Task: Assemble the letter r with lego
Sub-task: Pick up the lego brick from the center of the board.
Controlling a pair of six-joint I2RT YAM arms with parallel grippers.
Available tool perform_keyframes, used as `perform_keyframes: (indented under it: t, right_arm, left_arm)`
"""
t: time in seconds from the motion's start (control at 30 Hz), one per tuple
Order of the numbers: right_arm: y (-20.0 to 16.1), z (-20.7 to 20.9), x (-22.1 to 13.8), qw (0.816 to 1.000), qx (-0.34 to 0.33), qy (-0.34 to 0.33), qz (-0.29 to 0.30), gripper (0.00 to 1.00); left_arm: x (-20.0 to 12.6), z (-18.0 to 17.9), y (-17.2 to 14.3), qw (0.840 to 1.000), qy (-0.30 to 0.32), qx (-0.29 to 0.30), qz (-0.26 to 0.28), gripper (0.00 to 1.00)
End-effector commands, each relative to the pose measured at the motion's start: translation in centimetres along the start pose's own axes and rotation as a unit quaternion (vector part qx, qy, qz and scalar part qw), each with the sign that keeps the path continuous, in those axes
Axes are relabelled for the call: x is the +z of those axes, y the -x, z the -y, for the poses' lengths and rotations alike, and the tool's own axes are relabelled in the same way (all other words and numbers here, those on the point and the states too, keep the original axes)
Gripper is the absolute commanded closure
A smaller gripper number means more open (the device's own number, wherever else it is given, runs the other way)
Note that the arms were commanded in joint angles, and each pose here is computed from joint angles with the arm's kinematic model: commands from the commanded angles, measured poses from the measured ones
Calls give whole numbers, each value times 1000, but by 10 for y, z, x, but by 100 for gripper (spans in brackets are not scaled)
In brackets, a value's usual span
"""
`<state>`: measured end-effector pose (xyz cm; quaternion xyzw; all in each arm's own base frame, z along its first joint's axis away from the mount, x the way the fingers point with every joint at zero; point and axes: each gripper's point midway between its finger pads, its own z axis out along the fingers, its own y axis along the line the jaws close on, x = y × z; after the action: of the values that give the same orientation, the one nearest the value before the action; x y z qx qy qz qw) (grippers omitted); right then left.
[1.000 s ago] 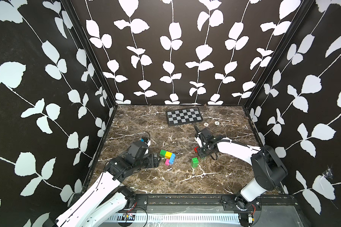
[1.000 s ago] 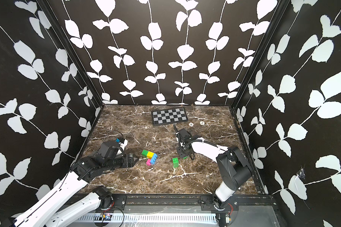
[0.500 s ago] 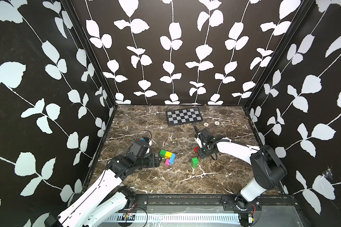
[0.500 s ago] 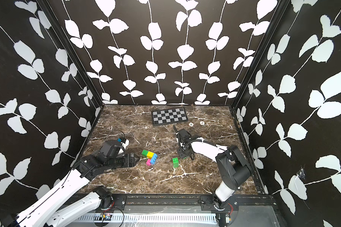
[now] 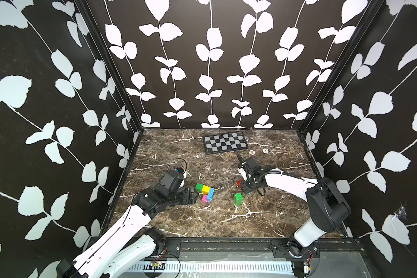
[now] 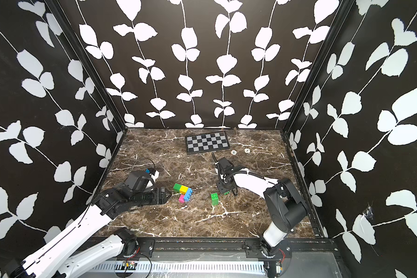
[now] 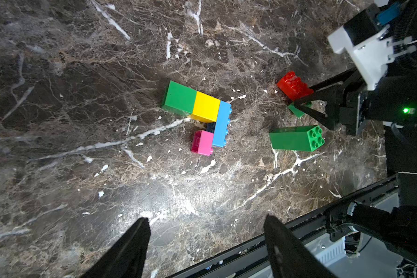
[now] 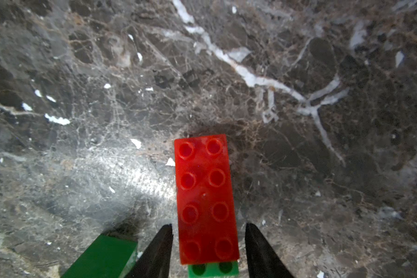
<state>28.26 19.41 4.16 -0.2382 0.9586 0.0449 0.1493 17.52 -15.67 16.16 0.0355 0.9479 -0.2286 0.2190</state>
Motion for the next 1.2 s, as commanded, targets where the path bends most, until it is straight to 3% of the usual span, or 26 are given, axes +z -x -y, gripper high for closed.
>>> perform_keyframes:
  t: [0.0,0.37,0.63,0.8,1.0,1.13,1.17]
  right_arm:
    - [7,1,-1,1000,-2,-2,10,51]
    - [7,4,1,1000,-3,-9,11,52]
    - [8,4,3,1000,-4,-5,10,57]
    - [8,1,4,1000,-9,3,9,70]
    - [6,-2,3,1000,-13,14,4,100]
    - [17,0,-13,999,-14,13,28,100]
    - [28,3,-29,998,-15,6,57,100]
  left_arm:
    - [-8,10,8,1000,-16,9,11,23]
    - [-8,8,5,1000,-11,9,5,23]
    - [-8,8,4,1000,-9,6,2,23]
    - [-6,8,4,1000,-10,5,-1,23]
    - [-5,8,4,1000,-8,2,-5,23]
    - [-2,10,6,1000,-10,1,-7,23]
    - [-1,11,6,1000,-12,1,-8,23]
